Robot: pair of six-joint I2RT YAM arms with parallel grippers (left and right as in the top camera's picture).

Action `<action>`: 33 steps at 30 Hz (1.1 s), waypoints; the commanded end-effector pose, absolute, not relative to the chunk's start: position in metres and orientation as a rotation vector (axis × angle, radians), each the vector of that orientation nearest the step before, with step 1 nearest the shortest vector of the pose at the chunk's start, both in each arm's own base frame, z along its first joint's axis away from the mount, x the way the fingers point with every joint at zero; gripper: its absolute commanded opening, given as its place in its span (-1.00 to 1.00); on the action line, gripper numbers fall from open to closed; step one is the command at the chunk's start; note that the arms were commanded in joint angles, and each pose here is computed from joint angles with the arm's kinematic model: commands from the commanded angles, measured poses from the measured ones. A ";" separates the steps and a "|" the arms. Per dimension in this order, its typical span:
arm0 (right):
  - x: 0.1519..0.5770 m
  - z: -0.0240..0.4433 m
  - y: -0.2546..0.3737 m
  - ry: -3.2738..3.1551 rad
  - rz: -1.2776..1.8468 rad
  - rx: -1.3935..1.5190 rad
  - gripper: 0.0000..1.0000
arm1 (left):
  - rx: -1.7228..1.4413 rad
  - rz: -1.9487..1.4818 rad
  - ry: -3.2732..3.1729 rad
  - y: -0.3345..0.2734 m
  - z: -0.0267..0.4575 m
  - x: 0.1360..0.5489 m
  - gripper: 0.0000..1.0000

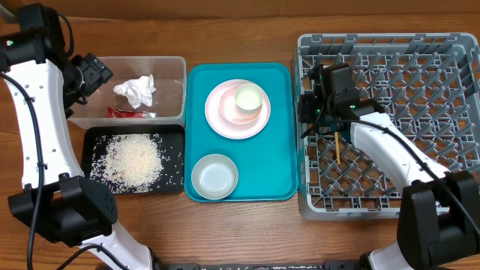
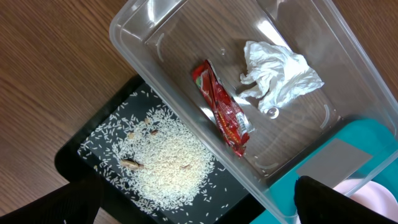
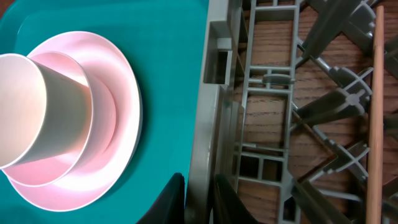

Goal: Sort waste into correct bins and load items into the dishwasher
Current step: 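Open the right gripper to release the chopstick in the rack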

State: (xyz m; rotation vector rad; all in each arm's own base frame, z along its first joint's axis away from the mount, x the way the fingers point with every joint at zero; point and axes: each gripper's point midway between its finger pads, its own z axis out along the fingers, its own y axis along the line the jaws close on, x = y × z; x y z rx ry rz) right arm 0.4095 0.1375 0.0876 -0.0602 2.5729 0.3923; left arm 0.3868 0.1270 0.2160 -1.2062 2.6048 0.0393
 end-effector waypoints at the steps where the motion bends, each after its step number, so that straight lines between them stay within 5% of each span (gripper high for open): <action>1: 0.402 0.078 0.148 2.606 0.428 -0.098 -0.77 | -1.185 0.058 2.601 0.128 0.219 0.387 1.00; 24: 0.398 0.078 0.153 2.615 0.471 -0.118 -0.75 | -1.185 0.058 2.601 0.128 0.219 0.387 1.00; 29: 0.406 0.080 0.141 2.597 0.377 -0.088 -0.31 | -1.185 0.058 2.601 0.128 0.219 0.387 1.00; 33: 0.415 0.094 0.141 2.560 0.355 -0.119 -0.21 | -1.185 0.058 2.601 0.128 0.219 0.387 1.00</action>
